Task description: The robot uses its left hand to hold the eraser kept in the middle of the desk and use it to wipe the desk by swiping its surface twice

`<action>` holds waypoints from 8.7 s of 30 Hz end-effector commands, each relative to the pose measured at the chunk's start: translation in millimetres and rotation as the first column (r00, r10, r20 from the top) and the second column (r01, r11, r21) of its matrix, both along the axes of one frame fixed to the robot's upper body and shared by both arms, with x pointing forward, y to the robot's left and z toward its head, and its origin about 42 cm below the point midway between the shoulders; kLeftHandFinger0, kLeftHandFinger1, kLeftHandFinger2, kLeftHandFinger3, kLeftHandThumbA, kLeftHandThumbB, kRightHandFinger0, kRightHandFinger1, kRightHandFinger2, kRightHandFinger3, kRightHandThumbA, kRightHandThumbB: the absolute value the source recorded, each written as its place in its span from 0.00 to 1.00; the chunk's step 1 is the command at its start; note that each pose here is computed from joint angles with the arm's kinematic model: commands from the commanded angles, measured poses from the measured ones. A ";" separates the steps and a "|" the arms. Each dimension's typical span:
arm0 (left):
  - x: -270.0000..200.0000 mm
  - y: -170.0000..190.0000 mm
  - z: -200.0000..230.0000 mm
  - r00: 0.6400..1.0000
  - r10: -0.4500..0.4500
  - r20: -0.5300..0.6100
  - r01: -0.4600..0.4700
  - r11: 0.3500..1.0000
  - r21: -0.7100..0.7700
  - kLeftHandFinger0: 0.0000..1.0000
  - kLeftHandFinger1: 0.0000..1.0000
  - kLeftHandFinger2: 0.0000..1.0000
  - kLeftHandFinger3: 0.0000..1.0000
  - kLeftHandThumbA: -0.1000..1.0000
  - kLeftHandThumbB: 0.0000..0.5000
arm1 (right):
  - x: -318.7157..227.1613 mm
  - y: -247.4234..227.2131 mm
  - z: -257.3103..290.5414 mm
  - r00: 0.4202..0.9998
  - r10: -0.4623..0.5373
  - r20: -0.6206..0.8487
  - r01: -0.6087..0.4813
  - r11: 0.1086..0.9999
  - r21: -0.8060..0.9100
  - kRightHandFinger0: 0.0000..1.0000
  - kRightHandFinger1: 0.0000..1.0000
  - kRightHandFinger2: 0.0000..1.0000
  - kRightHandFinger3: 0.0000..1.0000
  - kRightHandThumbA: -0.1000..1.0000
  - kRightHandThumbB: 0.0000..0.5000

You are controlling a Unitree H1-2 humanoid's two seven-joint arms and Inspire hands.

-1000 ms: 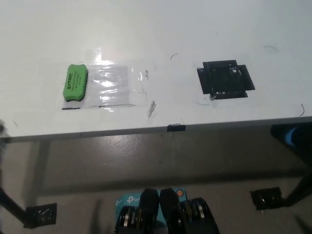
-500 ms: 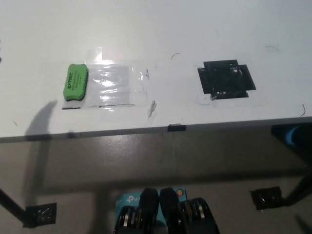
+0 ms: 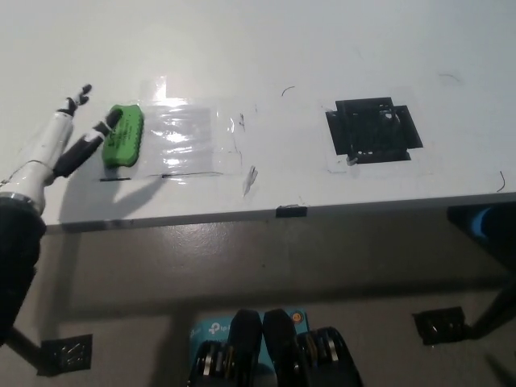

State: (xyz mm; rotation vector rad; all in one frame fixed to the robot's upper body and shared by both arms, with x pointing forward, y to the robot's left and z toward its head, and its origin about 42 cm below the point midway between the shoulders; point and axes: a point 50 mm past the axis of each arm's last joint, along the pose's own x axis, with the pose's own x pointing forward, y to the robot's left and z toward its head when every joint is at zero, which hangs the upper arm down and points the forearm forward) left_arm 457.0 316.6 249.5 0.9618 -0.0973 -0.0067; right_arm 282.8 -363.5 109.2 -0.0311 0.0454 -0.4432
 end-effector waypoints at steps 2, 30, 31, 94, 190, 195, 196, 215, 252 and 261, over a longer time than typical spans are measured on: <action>50.0 30.8 113.9 0.972 -0.186 0.146 -0.047 0.453 0.890 1.00 1.00 1.00 1.00 1.00 0.71 | 5.2 -10.0 18.8 0.999 -0.002 0.053 0.004 0.999 -0.044 1.00 1.00 1.00 1.00 1.00 0.34; 67.7 -4.6 89.1 0.983 -0.111 0.149 -0.093 0.399 0.912 1.00 1.00 1.00 1.00 1.00 0.86 | 5.4 -11.0 23.0 0.998 0.005 0.065 -0.002 0.999 -0.049 1.00 1.00 1.00 1.00 1.00 0.39; 70.5 -5.9 89.3 0.982 -0.113 0.148 -0.091 0.406 0.909 1.00 1.00 1.00 1.00 1.00 0.86 | 5.3 -8.7 21.8 0.997 0.002 0.071 0.001 0.999 -0.042 1.00 1.00 1.00 1.00 1.00 0.37; 37.7 -50.0 -97.2 0.992 -0.103 -0.071 0.125 0.873 0.471 1.00 1.00 1.00 1.00 1.00 0.86 | 13.7 0.0 29.9 0.992 -0.032 0.123 0.034 0.999 -0.021 1.00 1.00 1.00 1.00 1.00 0.35; 6.9 -250.7 -169.2 0.898 -0.241 -0.367 0.370 0.867 0.334 1.00 1.00 1.00 1.00 1.00 0.94 | 12.1 29.0 21.2 0.972 -0.153 0.176 0.152 0.988 0.019 1.00 1.00 1.00 1.00 1.00 0.25; 14.7 -207.4 -170.8 0.919 -0.154 -0.363 0.276 0.908 0.314 1.00 1.00 1.00 1.00 1.00 0.92 | 8.8 25.7 20.0 0.973 -0.147 0.179 0.148 0.989 0.006 1.00 1.00 1.00 1.00 1.00 0.26; 14.8 -201.7 -171.9 0.921 -0.144 -0.362 0.267 0.910 0.318 1.00 1.00 1.00 1.00 1.00 0.94 | 8.5 25.3 19.9 0.973 -0.150 0.175 0.152 0.988 0.005 1.00 1.00 1.00 1.00 1.00 0.28; -1.3 -61.7 -188.2 0.924 0.106 -0.369 0.066 0.903 0.425 1.00 1.00 1.00 1.00 1.00 0.86 | 9.5 16.3 21.4 0.969 -0.169 0.181 0.171 0.985 0.002 1.00 1.00 1.00 1.00 1.00 0.26; -22.4 9.6 -181.9 0.942 0.177 -0.285 -0.063 0.928 0.367 1.00 1.00 1.00 1.00 1.00 0.86 | -7.8 1.7 14.6 0.964 -0.198 0.178 0.201 0.980 -0.001 1.00 1.00 1.00 1.00 1.00 0.17; 44.8 -9.6 -35.5 0.992 0.059 0.114 -0.080 0.978 0.193 1.00 1.00 1.00 1.00 1.00 0.78 | -8.4 -1.3 16.8 0.967 -0.199 0.161 0.205 0.978 -0.023 1.00 1.00 1.00 1.00 1.00 0.26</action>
